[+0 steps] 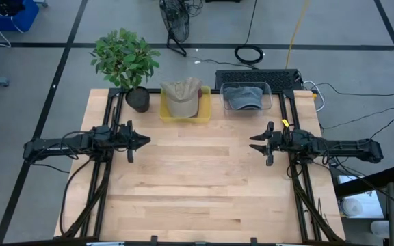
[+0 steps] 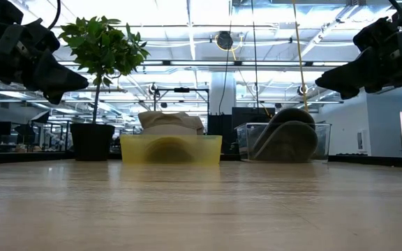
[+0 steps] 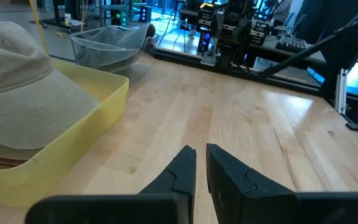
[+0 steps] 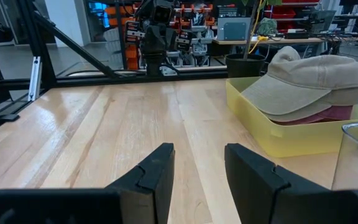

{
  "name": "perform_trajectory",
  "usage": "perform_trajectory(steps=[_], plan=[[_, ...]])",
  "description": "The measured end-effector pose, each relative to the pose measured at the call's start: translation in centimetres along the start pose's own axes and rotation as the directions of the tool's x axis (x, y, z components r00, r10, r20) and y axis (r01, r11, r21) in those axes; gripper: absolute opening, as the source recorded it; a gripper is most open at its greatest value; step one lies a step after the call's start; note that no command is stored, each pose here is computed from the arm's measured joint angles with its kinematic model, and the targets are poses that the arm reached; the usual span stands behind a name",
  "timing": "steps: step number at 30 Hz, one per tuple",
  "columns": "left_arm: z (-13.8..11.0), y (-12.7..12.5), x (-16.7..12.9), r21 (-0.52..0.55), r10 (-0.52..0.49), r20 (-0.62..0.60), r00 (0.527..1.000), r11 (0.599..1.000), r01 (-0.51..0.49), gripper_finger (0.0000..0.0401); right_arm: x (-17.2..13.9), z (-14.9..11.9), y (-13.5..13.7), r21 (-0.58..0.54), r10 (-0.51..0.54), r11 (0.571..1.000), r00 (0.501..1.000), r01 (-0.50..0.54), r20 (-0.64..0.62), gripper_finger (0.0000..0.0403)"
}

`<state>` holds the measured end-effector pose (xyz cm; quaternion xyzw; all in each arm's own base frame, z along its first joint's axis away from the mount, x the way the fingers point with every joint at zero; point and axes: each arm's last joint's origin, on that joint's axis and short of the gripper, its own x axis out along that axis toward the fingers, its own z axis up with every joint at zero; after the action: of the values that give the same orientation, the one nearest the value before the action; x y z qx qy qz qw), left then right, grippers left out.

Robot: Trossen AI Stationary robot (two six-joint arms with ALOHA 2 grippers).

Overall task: Pick & Place hat
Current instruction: Return to Home Position

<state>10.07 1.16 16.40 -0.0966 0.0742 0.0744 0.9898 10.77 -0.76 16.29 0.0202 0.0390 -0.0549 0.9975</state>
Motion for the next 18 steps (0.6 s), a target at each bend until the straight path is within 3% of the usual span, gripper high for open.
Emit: perform_trajectory(steps=[18], plan=[[0.0, 0.0, 0.0, 0.001, 0.0, 0.0, 1.0, 1.0, 0.0, 0.0042, 0.0, 0.25, 0.01, -0.014, 0.001, 1.0, 1.0, -0.001, 0.026, 0.0128]])
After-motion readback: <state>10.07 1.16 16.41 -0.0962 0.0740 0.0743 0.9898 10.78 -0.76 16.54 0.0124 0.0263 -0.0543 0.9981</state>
